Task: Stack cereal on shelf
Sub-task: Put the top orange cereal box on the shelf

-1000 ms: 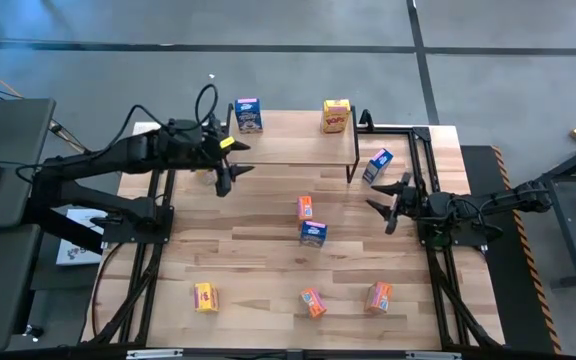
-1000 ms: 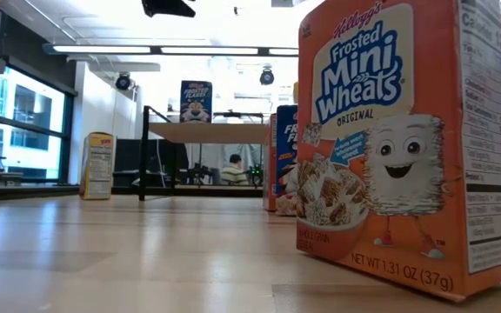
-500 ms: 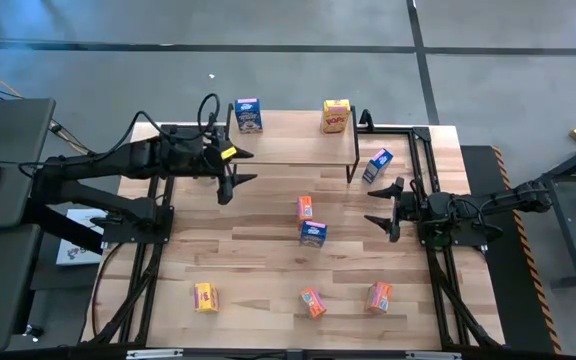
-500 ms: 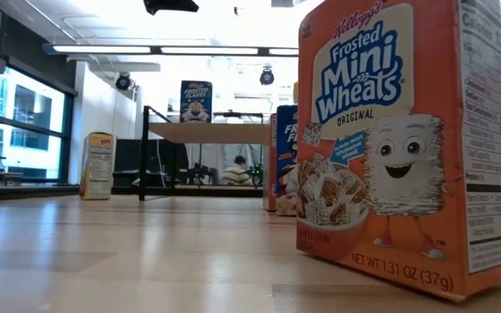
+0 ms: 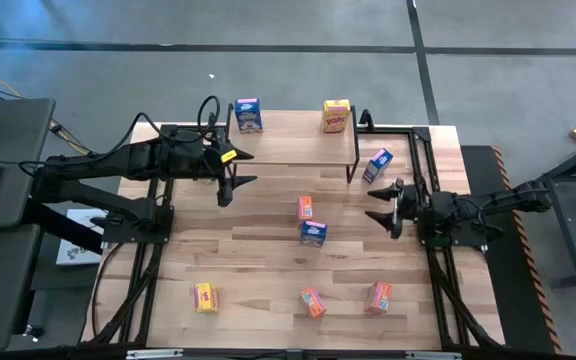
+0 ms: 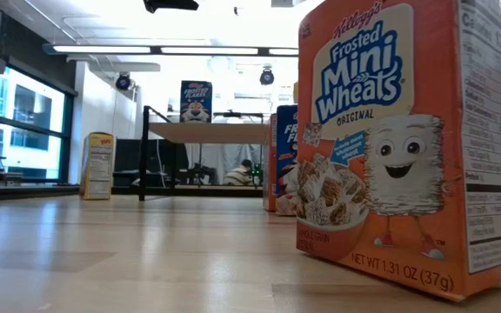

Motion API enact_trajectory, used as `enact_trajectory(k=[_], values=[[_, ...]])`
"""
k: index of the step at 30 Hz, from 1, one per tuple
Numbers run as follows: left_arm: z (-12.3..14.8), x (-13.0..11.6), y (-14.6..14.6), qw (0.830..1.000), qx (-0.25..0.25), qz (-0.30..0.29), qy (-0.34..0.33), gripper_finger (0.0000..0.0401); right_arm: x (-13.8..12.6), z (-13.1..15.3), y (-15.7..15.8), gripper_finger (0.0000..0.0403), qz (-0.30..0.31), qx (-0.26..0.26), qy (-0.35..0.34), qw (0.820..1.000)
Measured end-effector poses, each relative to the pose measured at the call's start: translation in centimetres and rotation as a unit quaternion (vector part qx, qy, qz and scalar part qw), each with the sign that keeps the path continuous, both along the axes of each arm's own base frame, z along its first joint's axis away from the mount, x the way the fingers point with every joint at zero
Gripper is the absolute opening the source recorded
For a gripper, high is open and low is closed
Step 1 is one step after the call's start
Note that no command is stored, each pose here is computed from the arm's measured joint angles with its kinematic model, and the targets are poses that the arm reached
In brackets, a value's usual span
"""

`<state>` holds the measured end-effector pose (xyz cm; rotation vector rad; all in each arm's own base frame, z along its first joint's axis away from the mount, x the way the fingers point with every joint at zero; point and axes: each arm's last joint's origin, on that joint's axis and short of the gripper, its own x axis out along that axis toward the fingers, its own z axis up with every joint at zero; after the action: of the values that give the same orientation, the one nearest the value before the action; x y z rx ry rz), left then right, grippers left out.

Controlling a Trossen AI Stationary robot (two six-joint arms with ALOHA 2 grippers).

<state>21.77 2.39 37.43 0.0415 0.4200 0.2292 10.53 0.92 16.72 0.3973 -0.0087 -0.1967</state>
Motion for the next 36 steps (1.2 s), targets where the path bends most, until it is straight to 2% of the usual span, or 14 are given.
enact_trajectory(k=[1, 3, 7, 12, 18, 26, 31, 36], values=[[0.0, 0.0, 0.0, 1.0, 0.0, 0.0, 0.0, 0.0251, 0.0, 0.2, 0.0, 0.0339, -0.001, 0.044, -0.016, 0.999], [0.0, 0.0, 0.0, 1.0, 0.0, 0.0, 0.0, 0.0251, 0.0, 0.3, 0.0, 0.0339, -0.002, 0.098, -0.035, 0.995], [0.0, 0.0, 0.0, 1.0, 0.004, -0.002, 0.001, 0.0251, 0.0, 0.4, 0.0, 0.0339, -0.002, 0.158, -0.052, 0.986], [0.0, 0.0, 0.0, 1.0, 0.007, -0.003, 0.002, 0.0251, 0.0, 0.8, 0.0, 0.0339, -0.003, 0.192, -0.078, 0.978], [0.0, 0.0, 0.0, 1.0, 0.007, -0.003, 0.002, 0.0251, -0.1, 1.3, 0.0, 0.0339, -0.001, 0.181, -0.101, 0.978], [0.0, 0.0, 0.0, 1.0, 0.016, -0.007, 0.004, 0.0251, -0.5, 3.6, -0.1, 0.0339, 0.017, 0.162, -0.188, 0.969], [0.3, -0.5, 0.0, 1.0, 0.029, -0.009, 0.001, 0.0251, -0.7, 7.3, -0.1, 0.0339, 0.014, 0.132, -0.189, 0.973], [1.1, -1.8, 0.1, 0.998, 0.054, 0.019, -0.015, 0.0251, -0.1, 12.4, 0.0, 0.0339, 0.002, 0.085, -0.138, 0.987]])
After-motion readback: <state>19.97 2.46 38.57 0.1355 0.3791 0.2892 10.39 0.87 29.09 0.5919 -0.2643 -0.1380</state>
